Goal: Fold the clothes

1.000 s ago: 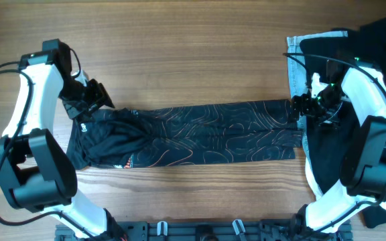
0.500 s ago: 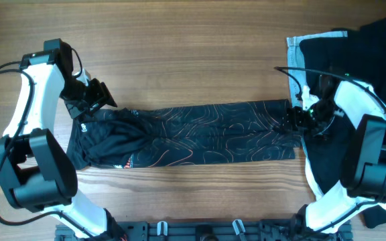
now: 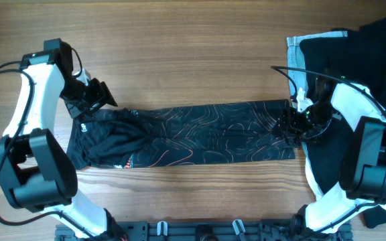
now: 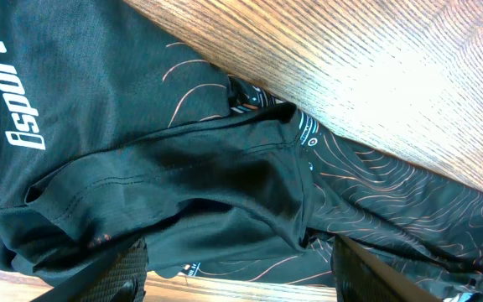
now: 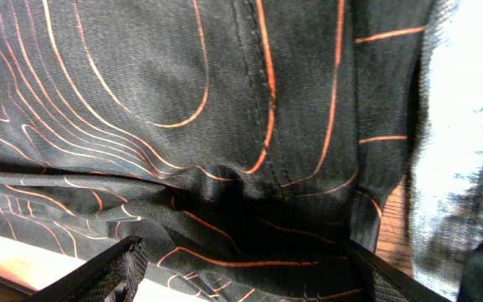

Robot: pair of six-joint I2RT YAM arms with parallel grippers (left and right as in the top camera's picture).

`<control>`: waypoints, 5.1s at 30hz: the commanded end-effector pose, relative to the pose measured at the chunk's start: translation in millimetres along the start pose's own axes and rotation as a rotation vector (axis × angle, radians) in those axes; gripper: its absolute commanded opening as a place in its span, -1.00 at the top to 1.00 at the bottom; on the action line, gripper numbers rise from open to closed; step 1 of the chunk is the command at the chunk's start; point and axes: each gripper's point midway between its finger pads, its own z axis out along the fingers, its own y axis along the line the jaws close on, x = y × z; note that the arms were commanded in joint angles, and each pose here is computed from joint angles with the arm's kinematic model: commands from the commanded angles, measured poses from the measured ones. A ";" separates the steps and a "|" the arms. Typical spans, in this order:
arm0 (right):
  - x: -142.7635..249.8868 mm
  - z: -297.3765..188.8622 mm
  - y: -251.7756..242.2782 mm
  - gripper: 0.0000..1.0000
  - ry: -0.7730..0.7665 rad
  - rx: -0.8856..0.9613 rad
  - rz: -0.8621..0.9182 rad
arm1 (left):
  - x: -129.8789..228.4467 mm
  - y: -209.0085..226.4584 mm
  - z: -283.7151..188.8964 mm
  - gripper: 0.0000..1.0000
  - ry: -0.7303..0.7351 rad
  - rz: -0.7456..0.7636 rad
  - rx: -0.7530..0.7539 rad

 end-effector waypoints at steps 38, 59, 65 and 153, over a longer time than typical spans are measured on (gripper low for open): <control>-35.1 -46.1 41.5 0.91 -0.152 0.243 -0.034 | 2.8 0.6 -4.4 -0.47 -0.010 0.024 -0.005; 25.6 30.8 239.0 0.92 -0.145 0.083 -0.430 | 3.0 0.9 -4.3 -0.48 -0.008 0.024 -0.005; 51.9 45.7 270.3 0.88 -0.079 -0.013 -0.597 | 3.0 0.9 -4.3 -0.48 -0.008 0.024 -0.005; 14.6 -19.1 170.0 -0.50 -0.193 0.255 -0.219 | -32.3 125.2 72.5 0.92 -0.066 -0.086 -0.306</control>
